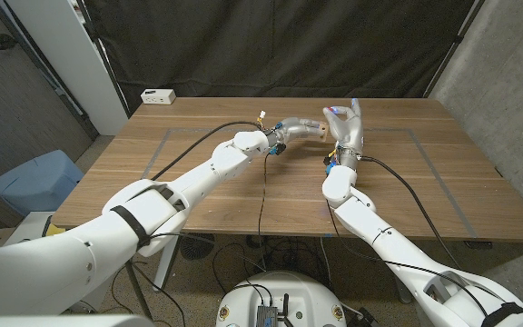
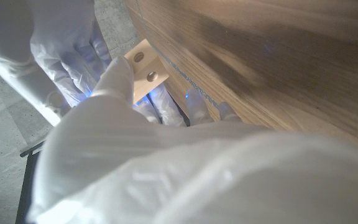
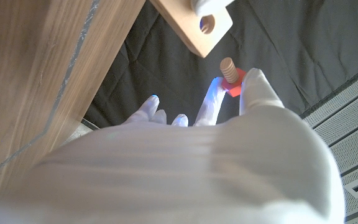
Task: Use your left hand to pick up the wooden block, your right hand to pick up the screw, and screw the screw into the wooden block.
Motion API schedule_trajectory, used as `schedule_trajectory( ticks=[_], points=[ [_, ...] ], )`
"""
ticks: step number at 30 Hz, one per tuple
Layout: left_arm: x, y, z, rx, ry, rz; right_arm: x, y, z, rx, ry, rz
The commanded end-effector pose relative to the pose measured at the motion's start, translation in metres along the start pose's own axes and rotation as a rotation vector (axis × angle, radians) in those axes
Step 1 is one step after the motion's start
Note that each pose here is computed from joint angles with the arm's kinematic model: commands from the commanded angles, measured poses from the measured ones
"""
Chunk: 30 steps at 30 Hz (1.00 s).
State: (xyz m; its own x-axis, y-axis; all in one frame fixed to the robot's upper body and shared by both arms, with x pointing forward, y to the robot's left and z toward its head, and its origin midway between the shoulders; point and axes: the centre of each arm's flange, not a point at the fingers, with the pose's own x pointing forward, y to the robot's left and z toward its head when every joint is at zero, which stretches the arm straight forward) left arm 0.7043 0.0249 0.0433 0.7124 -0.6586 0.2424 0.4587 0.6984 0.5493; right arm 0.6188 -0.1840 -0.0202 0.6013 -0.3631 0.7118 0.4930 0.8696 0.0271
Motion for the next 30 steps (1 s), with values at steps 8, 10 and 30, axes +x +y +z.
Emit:
schedule_trajectory(
  ticks=[8, 10, 30],
  points=[
    [-0.0004, -0.0039, 0.0013, 0.001, 0.000, 0.000, 0.0003, -0.0015, -0.0018, 0.011, 0.004, 0.006],
    [-0.0011, -0.0038, 0.0011, 0.002, 0.001, 0.001, 0.0002, -0.0012, -0.0018, 0.012, 0.005, 0.006],
    [-0.0025, -0.0053, -0.0021, -0.001, 0.005, 0.001, -0.0018, -0.0008, -0.0029, 0.009, 0.015, 0.005]
  ],
)
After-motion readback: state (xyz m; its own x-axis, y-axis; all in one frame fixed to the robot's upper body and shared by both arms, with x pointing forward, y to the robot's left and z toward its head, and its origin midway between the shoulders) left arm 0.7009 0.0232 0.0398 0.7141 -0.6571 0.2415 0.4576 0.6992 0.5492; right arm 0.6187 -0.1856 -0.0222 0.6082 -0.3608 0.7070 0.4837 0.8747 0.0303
